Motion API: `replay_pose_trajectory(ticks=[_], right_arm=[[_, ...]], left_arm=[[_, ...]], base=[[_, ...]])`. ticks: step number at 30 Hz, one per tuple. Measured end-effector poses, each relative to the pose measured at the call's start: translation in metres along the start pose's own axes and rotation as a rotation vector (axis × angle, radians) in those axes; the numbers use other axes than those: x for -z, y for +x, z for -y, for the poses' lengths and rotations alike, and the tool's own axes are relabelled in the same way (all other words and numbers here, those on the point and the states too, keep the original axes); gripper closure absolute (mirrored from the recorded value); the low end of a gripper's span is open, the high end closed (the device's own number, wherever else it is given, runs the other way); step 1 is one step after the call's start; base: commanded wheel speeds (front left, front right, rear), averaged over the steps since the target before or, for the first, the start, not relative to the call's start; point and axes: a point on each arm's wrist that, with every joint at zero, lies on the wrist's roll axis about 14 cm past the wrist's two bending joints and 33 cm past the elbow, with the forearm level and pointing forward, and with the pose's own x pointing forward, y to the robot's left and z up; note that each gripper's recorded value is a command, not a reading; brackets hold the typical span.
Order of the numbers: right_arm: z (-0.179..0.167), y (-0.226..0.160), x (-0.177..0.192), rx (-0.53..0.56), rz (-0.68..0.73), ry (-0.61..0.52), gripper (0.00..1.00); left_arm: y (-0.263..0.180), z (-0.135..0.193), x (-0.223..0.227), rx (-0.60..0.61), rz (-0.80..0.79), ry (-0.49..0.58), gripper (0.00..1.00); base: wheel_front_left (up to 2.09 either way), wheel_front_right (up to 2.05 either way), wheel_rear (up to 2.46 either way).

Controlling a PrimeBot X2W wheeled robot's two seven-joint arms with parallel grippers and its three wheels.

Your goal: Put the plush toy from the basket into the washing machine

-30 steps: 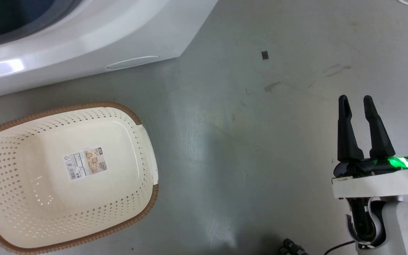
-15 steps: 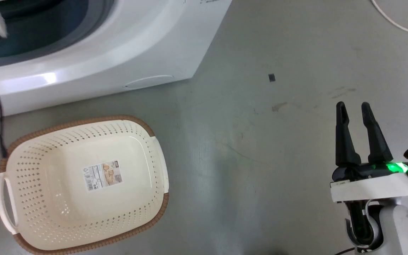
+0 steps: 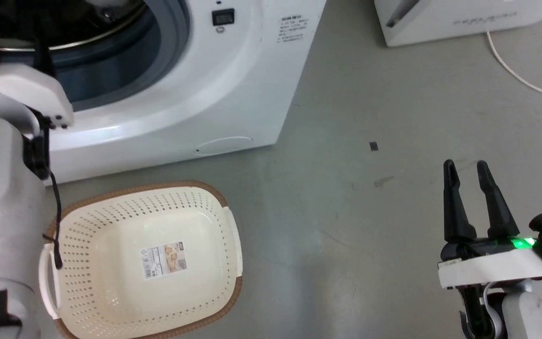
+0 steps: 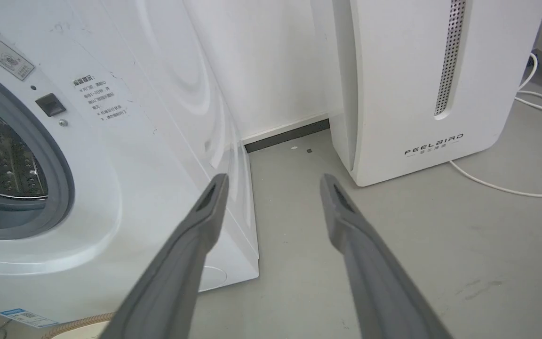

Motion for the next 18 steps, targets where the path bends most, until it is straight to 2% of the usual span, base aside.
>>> replay_pose_trajectory(ticks=[12, 16, 18], right_arm=[[-0.021, -0.018, -0.022, -0.062, 0.055, 0.010, 0.00], [-0.027, -0.027, -0.027, -0.083, 0.066, 0.001, 0.00], [-0.029, -0.031, -0.031, -0.089, 0.076, 0.004, 0.00]], left_arm=[[-0.071, -0.017, -0.031, -0.056, 0.094, -0.049, 0.00], [-0.099, -0.010, -0.045, -0.049, 0.148, -0.008, 0.00], [-0.115, -0.007, -0.049, -0.056, 0.169, -0.028, 0.00]], base=[[0.00, 0.00, 0.00], [0.00, 0.00, 0.00], [0.00, 0.00, 0.00]])
